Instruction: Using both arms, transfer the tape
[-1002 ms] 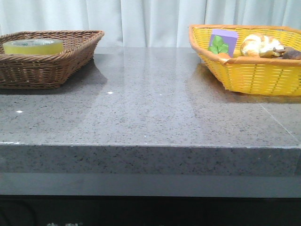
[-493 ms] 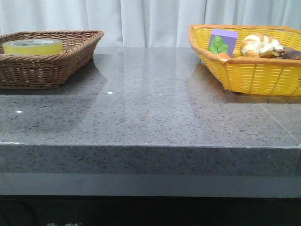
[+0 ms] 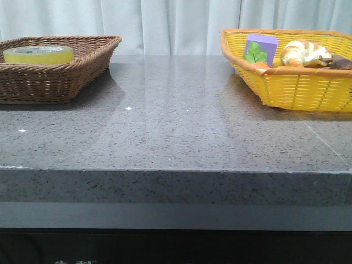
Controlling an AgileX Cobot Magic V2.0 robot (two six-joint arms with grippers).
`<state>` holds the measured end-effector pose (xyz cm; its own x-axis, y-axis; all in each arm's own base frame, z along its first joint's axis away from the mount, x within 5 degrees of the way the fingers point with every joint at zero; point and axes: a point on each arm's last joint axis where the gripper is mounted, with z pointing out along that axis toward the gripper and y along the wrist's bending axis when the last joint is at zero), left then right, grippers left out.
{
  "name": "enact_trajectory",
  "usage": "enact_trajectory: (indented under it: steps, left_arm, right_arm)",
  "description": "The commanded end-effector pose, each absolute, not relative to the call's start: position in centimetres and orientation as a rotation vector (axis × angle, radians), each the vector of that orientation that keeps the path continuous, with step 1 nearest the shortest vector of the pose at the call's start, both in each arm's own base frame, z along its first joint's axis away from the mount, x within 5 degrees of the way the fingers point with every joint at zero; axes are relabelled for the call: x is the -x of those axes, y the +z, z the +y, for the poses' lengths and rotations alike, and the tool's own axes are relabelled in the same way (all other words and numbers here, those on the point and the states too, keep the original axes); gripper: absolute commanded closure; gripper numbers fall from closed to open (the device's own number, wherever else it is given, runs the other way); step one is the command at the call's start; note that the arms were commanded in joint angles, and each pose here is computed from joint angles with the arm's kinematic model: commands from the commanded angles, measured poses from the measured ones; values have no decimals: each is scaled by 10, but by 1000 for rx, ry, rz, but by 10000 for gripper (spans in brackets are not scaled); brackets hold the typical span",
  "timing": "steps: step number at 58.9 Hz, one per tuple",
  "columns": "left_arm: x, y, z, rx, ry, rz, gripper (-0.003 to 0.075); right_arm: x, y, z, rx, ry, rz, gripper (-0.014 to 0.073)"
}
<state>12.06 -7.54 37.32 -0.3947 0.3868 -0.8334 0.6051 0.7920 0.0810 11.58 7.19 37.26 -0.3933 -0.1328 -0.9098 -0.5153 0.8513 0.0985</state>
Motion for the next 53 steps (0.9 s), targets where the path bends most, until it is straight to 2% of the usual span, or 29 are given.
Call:
enact_trajectory:
  steps: [1,22,26,30,41,47,49,53]
  left_arm:
    - [-112,383,-71,-659,-331,1859,260]
    - [-108,374,-72,-617,-395,1838,264]
    - [-109,375,-72,-613,-395,1828,284]
    - [-109,376,-72,-612,-395,1825,347]
    - [-109,376,-72,-610,-395,1821,609]
    - [-109,376,-72,-610,-395,1821,726]
    - [-109,376,-72,-610,-395,1821,741]
    - [-109,376,-72,-610,-395,1821,741]
  right_arm:
    - [-117,387,70,448,454,1861,193]
    - [-116,386,70,451,451,1870,193]
    - [-116,386,70,452,451,1872,218]
    - [-116,386,70,453,451,1875,284]
    - [-116,386,70,454,450,1878,527]
    - [-116,385,70,456,450,1884,636]
    - [-116,385,70,456,450,1883,664]
    - [-116,385,70,456,450,1883,660]
